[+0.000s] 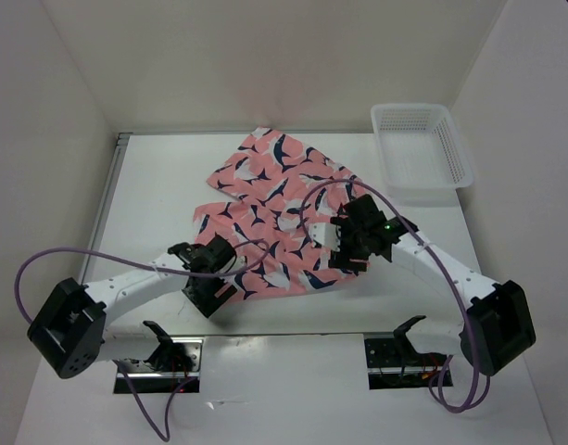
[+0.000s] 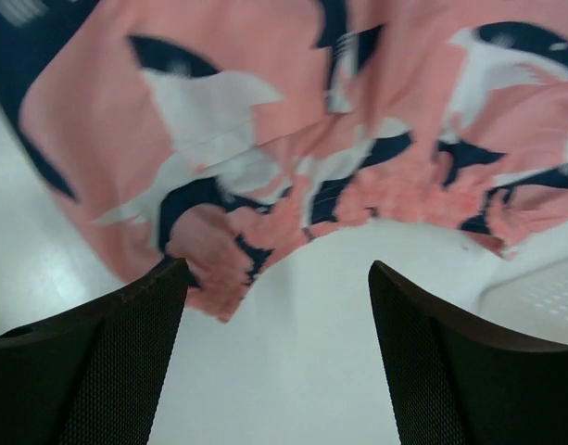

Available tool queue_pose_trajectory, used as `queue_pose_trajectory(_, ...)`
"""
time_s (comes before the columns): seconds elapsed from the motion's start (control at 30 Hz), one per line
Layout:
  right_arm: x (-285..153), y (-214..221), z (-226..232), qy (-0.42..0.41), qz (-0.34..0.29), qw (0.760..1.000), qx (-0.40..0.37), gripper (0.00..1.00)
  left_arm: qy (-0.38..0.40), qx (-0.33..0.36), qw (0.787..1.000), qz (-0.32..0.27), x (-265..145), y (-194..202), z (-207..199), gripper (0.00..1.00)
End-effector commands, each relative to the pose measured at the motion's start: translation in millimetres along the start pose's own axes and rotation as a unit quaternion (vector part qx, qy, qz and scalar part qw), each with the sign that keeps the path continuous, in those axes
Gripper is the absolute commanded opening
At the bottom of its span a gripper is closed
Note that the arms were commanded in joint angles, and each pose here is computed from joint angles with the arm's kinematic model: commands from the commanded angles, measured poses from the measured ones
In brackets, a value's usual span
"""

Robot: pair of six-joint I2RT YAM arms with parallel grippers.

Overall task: Fold and stack the shorts
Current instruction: Fold the shorts

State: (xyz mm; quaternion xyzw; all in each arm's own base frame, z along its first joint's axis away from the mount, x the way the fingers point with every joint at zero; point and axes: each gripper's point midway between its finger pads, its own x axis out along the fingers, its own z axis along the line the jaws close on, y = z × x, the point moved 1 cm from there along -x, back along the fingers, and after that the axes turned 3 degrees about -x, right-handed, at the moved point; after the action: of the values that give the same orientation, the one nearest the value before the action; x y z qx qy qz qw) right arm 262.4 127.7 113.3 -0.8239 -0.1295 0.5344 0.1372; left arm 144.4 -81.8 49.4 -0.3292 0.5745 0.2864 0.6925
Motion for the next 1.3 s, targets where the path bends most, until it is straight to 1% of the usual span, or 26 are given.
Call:
queue_pose_trajectory(0.0,0,23,41,-0.069,0.041,0.996,-0.046,0.83,-0.064,0.014,0.998,-0.004,22,0,14,0.92)
queue_pose_trajectory(0.07,2,37,50,-0.075,0.063,0.993,-0.058,0.83,-0.088,0.016,0.996,0.007,36,5,21,0.9)
queue_pose_trajectory(0.1,2,38,52,-0.076,0.063,0.993,-0.063,0.83,-0.093,0.014,0.996,-0.001,38,0,22,0.88)
queue_pose_trajectory(0.2,4,44,60,-0.09,0.072,0.99,-0.079,0.83,-0.093,0.017,0.995,0.012,44,-1,21,0.84)
queue_pose_trajectory(0.3,11,49,75,-0.104,0.078,0.987,-0.095,0.83,-0.093,0.02,0.995,0.024,51,0,20,0.62)
queue_pose_trajectory(0.33,14,50,72,-0.097,0.078,0.987,-0.102,0.83,-0.088,0.02,0.996,0.025,53,-1,18,0.5)
queue_pose_trajectory(0.37,18,46,75,-0.099,0.074,0.986,-0.113,0.81,-0.084,0.021,0.996,0.03,55,1,17,0.47)
queue_pose_trajectory(0.47,30,44,67,-0.06,0.066,0.99,-0.111,0.67,-0.067,0.02,0.997,0.027,53,-6,12,0.37)
queue_pose_trajectory(0.5,34,48,70,-0.058,0.07,0.99,-0.111,0.58,-0.067,0.019,0.997,0.022,52,-10,12,0.28)
queue_pose_trajectory(0.57,39,49,69,-0.048,0.07,0.99,-0.112,0.49,-0.05,0.02,0.998,0.03,50,-8,7,0.15)
queue_pose_trajectory(0.6,41,51,71,-0.048,0.07,0.99,-0.112,0.36,-0.045,0.018,0.999,0.022,48,-14,5,0.0)
queue_pose_trajectory(0.67,42,48,67,-0.04,0.065,0.991,-0.112,0.22,-0.017,0.018,0.999,0.025,41,-15,-3,0.0)
queue_pose_trajectory(0.7,41,47,66,-0.035,0.063,0.992,-0.108,0.09,-0.008,0.017,1.0,0.018,35,-23,-5,0.0)
queue_pose_trajectory(0.73,41,41,64,-0.035,0.051,0.992,-0.108,0.02,0.007,0.013,1.0,0.025,28,-21,-8,0.0)
queue_pose_trajectory(0.77,35,35,61,-0.036,0.044,0.993,-0.101,0.0,0.015,0.012,1.0,0.02,20,-23,-10,0.0)
queue_pose_trajectory(0.83,26,23,60,-0.053,0.023,0.993,-0.1,0.0,0.036,-0.004,0.999,0.023,-3,-27,-8,0.0)
queue_pose_trajectory(0.87,13,0,45,-0.04,-0.002,0.994,-0.1,0.0,0.043,-0.011,0.999,0.013,-16,-30,-7,0.0)
queue_pose_trajectory(0.93,-9,-24,52,-0.069,-0.027,0.995,-0.073,0.0,0.062,-0.024,0.998,0.018,-40,-28,-6,0.0)
queue_pose_trajectory(0.97,-31,-53,47,-0.084,-0.071,0.993,-0.046,0.0,0.076,-0.036,0.996,-0.025,-62,-48,-3,0.0)
queue_pose_trajectory(1.03,-56,-86,40,-0.092,-0.126,0.988,-0.007,0.0,0.093,-0.047,0.993,-0.052,-86,-61,-2,0.0)
queue_pose_trajectory(1.07,-77,-113,31,-0.092,-0.174,0.98,0.01,0.0,0.094,-0.061,0.991,-0.072,-95,-71,5,0.0)
queue_pose_trajectory(1.1,-86,-119,33,-0.102,-0.184,0.977,0.041,0.0,0.095,-0.07,0.987,-0.106,-111,-86,12,0.0)
queue_pose_trajectory(1.17,-107,-135,24,-0.093,-0.212,0.971,0.057,0.0,0.085,-0.097,0.983,-0.133,-125,-100,30,0.0)
queue_pose_trajectory(1.2,-113,-137,24,-0.093,-0.215,0.969,0.074,0.0,0.081,-0.105,0.976,-0.17,-143,-115,39,0.0)
queue_pose_trajectory(1.23,-118,-139,19,-0.081,-0.218,0.97,0.072,0.0,0.076,-0.115,0.974,-0.18,-147,-124,48,0.0)
queue_pose_trajectory(1.27,-117,-136,16,-0.071,-0.208,0.973,0.074,0.0,0.063,-0.137,0.966,-0.208,-154,-136,66,0.0)
